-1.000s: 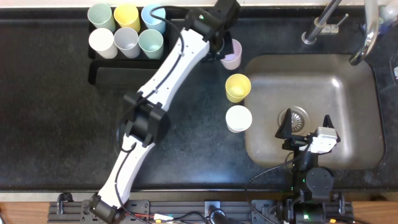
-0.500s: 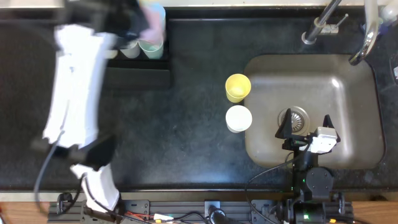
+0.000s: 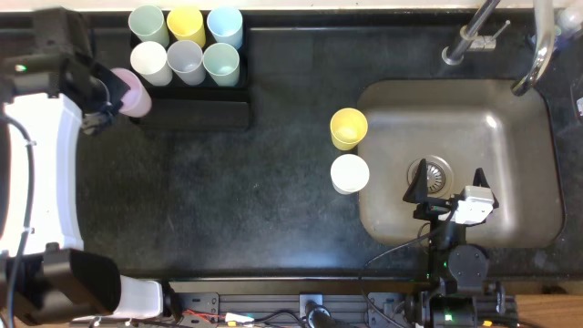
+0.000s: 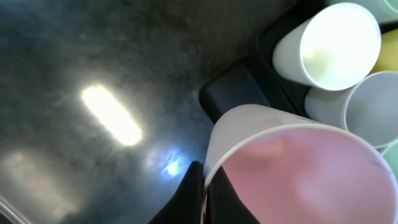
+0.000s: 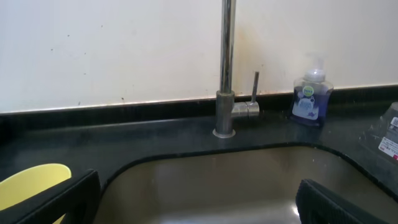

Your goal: Store Cups

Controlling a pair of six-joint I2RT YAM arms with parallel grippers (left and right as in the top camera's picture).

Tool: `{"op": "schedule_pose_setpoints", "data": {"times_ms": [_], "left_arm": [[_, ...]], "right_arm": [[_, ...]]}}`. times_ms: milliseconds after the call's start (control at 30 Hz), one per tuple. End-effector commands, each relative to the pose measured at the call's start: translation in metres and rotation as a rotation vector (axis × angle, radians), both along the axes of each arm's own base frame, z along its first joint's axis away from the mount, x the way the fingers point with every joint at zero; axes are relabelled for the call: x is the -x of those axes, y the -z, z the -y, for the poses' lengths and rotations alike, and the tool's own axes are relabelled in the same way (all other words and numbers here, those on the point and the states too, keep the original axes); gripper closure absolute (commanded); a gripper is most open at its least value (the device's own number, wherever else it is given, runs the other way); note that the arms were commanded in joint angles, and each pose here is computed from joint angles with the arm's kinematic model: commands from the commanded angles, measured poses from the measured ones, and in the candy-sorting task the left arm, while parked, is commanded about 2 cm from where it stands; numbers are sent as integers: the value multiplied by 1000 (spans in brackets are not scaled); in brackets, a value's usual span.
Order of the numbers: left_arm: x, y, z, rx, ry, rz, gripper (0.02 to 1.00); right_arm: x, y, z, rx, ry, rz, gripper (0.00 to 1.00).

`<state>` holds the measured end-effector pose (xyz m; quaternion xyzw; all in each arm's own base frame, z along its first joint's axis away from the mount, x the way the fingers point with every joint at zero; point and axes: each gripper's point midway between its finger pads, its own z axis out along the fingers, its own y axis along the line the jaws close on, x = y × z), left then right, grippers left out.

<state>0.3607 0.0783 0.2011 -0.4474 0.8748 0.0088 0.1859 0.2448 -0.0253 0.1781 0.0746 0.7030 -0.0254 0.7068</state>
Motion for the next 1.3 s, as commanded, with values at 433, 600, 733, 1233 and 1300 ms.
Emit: {"op": "schedule_pose_setpoints", "data": {"times_ms": [433,600,733,1233,1300], "left_arm": [[-18,59,0,71,-111,-13,982],[-29,72,1,86,-110,-13,985],[-30,82,-1,85,-139,-32,982],[-31,104,-4,76,-147,-84,982],[-31,106,-4,71,-149,-89,982]], "right_arm": [[0,3,1,3,0,0,3],[0,3,1,3,0,0,3],[0,3,1,3,0,0,3],[0,3,1,3,0,0,5],[0,3,1,3,0,0,5]]}}
